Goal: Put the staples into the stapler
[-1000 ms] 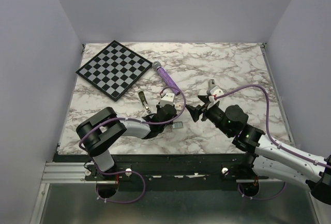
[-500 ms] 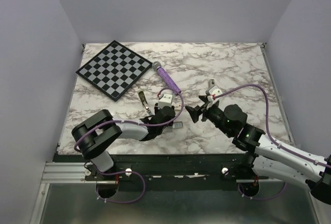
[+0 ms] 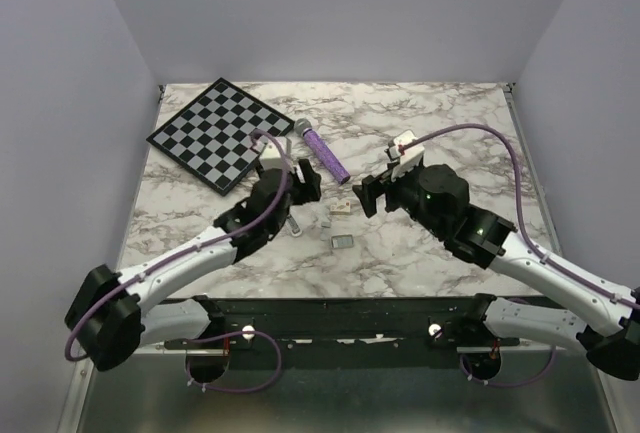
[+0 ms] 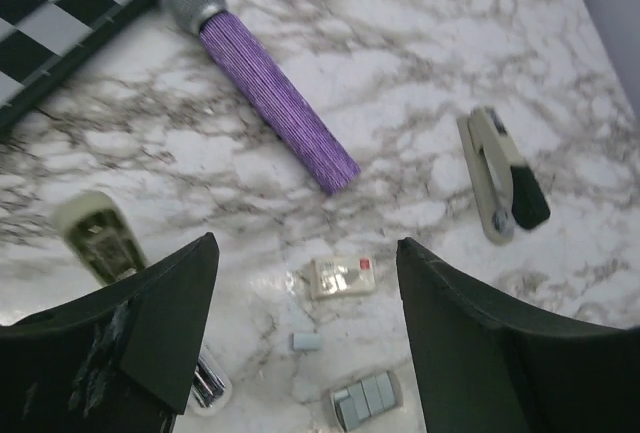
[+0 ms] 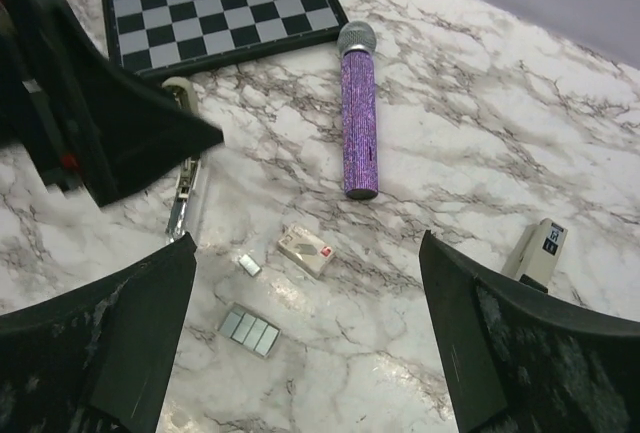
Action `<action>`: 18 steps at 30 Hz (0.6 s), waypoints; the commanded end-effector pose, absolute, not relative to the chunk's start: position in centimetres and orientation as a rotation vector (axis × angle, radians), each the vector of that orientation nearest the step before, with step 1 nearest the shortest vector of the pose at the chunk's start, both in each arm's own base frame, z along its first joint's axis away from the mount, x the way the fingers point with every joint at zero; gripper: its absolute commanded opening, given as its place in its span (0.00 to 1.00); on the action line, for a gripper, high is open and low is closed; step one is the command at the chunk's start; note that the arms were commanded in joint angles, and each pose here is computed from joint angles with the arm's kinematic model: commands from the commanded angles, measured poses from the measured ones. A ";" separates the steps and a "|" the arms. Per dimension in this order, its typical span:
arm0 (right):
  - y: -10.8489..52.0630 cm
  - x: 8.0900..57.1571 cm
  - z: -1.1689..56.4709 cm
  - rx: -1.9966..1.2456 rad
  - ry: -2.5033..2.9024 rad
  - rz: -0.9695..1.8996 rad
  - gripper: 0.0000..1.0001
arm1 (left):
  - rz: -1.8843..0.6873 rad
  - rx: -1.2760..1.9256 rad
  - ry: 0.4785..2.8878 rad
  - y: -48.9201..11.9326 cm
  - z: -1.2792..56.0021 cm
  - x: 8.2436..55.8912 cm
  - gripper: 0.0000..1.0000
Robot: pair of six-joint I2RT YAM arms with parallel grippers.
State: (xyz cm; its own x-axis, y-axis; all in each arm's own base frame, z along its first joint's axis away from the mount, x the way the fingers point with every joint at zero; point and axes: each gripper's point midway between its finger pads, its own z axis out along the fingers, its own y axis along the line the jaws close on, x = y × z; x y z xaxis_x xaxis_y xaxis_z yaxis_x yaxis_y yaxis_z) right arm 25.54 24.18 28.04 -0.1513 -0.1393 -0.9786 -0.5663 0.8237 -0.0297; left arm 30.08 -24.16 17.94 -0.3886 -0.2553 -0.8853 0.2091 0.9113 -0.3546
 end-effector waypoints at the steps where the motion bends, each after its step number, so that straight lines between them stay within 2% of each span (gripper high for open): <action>1: 25.1 24.6 24.8 -0.696 1.854 0.417 1.00 | -0.479 -0.169 1.880 -18.8 23.0 31.5 0.81; 3: 26.2 24.9 23.6 -0.753 1.918 0.421 1.00 | -0.440 -0.232 1.835 -15.9 26.1 32.0 0.91; 7: 28.2 25.0 20.7 -0.896 2.035 0.437 1.00 | -0.374 -0.271 1.714 -12.0 31.8 32.4 0.99; 11: 29.5 25.6 17.7 -1.011 2.134 0.398 0.91 | -0.290 -0.263 1.555 -9.1 37.4 33.5 0.99; 13: 30.7 25.8 17.7 -1.063 2.140 0.424 0.86 | -0.212 -0.249 1.521 -8.1 37.9 34.1 0.99; 14: 31.0 25.9 16.0 -1.100 2.187 0.407 0.84 | -0.171 -0.276 1.500 -7.3 37.7 34.5 0.99; 18: 32.2 26.8 14.0 -1.180 2.209 0.384 0.77 | -0.114 -0.313 1.514 -5.2 33.6 35.3 0.99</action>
